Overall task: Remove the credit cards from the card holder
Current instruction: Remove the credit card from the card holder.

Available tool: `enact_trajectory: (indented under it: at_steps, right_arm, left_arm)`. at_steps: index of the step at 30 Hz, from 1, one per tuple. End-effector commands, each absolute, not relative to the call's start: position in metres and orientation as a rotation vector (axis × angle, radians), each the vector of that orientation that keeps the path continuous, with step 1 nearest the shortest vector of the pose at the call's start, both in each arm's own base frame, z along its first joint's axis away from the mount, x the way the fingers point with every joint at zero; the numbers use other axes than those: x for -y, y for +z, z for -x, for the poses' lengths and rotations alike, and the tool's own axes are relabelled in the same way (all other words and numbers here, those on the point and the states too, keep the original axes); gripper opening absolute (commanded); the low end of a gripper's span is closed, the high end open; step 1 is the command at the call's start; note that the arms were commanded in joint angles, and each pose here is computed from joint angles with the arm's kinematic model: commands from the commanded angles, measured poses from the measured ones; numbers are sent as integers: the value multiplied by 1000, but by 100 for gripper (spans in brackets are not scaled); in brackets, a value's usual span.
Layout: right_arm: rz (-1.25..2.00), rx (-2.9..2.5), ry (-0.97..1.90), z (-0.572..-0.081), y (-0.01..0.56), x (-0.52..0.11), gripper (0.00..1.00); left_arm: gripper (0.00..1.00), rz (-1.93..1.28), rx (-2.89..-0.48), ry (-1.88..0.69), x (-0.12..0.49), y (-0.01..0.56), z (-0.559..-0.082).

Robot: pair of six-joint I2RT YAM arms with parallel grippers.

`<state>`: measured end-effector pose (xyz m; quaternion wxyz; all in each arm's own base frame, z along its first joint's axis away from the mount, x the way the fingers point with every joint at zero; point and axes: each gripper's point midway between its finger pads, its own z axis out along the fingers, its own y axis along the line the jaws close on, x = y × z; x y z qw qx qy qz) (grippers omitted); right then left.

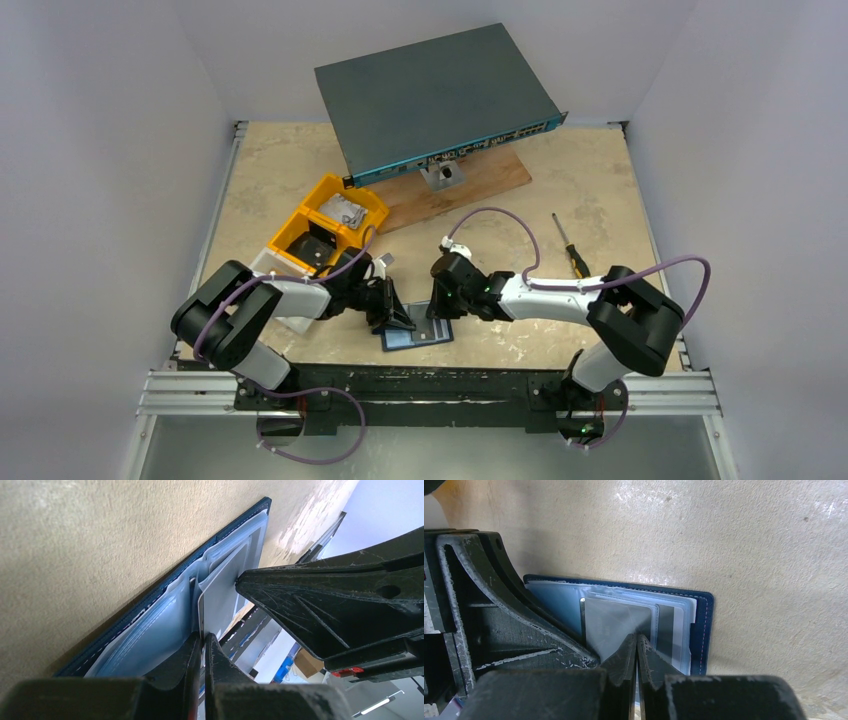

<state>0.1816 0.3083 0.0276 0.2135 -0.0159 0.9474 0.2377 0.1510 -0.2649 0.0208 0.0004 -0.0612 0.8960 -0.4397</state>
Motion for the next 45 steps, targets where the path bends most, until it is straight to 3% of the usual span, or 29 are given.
enact_trajectory:
  at_steps: [1,45]
  right_arm:
    - [12,-2612,626,-188,30,-308,0]
    - [-169,-2656,460,-179,5,-268,0]
  left_arm:
    - [2,181,-2826,-1334,259,14,-152]
    - [1,201,-2837,-1309,256,10,-149]
